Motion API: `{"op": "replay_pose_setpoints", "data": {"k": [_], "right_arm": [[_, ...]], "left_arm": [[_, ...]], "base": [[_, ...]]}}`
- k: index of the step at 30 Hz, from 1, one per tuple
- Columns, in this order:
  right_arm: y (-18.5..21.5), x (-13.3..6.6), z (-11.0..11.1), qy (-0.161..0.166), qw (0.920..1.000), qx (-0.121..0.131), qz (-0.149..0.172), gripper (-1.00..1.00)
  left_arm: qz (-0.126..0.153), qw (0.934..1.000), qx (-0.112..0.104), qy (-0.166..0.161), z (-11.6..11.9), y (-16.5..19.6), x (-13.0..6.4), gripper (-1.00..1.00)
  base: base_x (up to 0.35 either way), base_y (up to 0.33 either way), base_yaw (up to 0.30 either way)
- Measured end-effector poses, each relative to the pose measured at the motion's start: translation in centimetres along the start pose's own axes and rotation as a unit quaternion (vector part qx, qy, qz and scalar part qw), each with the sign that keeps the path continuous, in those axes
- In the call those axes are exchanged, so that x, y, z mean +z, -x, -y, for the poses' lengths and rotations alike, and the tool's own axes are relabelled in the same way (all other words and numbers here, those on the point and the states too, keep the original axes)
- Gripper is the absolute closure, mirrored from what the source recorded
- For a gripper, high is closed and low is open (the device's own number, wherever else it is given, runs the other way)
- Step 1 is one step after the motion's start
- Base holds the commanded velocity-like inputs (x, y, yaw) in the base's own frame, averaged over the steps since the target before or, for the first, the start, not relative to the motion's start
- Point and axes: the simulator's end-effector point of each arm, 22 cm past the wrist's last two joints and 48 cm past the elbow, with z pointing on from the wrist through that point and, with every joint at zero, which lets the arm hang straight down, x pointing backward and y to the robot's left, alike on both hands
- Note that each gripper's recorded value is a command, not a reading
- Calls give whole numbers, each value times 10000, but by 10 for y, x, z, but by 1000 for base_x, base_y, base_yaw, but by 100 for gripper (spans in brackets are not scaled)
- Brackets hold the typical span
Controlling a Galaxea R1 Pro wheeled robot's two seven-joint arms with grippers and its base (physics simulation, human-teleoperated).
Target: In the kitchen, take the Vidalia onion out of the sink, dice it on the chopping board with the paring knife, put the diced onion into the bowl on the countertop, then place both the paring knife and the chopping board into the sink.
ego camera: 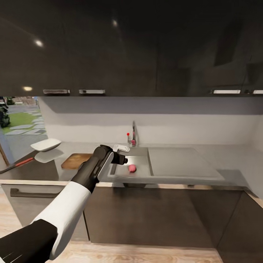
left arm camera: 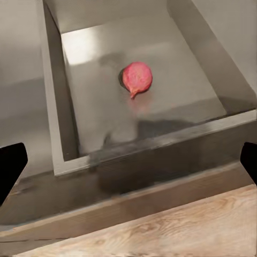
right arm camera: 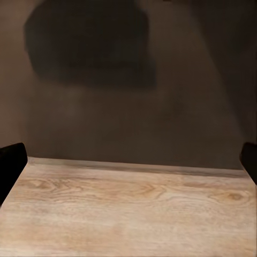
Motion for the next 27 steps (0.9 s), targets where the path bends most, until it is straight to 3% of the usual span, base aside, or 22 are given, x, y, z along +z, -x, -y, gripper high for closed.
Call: {"op": "replay_pose_setpoints", "data": {"k": [7,11,18,27], "right_arm": [[0,0,-1,4,10000,6,-1,-100],[0,0,-1,5,10000,7,-3,-100],[0,0,-1,3,10000,7,-6,-100],[0,0,-1,5,10000,7,-5,-100]], "left_arm": [[-35,10000,-31,5,0,-8,10,-100],[-3,9995,-249,-176,7,-18,25,-100],[-30,9976,-512,-471,21,-21,28,-100],[-40,9973,-531,-497,22,-22,29,-100]], "base": [[312,0,0],[297,0,0],[290,-5,0],[210,-187,0]]}}
